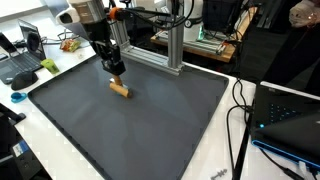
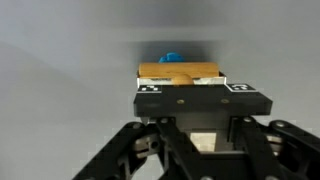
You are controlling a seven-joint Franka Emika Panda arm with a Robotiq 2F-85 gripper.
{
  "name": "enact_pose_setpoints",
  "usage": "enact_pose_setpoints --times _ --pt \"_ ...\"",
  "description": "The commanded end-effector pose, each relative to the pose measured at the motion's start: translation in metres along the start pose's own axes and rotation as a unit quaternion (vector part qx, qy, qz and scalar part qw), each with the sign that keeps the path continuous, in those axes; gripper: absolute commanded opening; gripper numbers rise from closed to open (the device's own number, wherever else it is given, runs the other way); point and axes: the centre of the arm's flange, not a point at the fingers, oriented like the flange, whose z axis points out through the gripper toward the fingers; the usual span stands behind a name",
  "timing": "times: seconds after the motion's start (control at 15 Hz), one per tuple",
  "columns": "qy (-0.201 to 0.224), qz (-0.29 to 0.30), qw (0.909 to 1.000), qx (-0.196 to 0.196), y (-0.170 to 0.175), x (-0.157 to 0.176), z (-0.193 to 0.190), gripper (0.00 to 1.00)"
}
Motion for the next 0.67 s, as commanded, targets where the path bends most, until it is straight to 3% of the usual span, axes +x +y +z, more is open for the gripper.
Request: enact_pose_setpoints --times 0.0,0.53,0.6 --pt "-0.051 0.001 0.9987 0.006 -0.002 0.001 0.017 0.22" --pt "-0.087 0.001 0.9961 0.011 -0.001 -0.005 0.030 0.22" --pt "-0.067 0.004 0.9976 0.013 -0.001 -0.004 0.024 0.22"
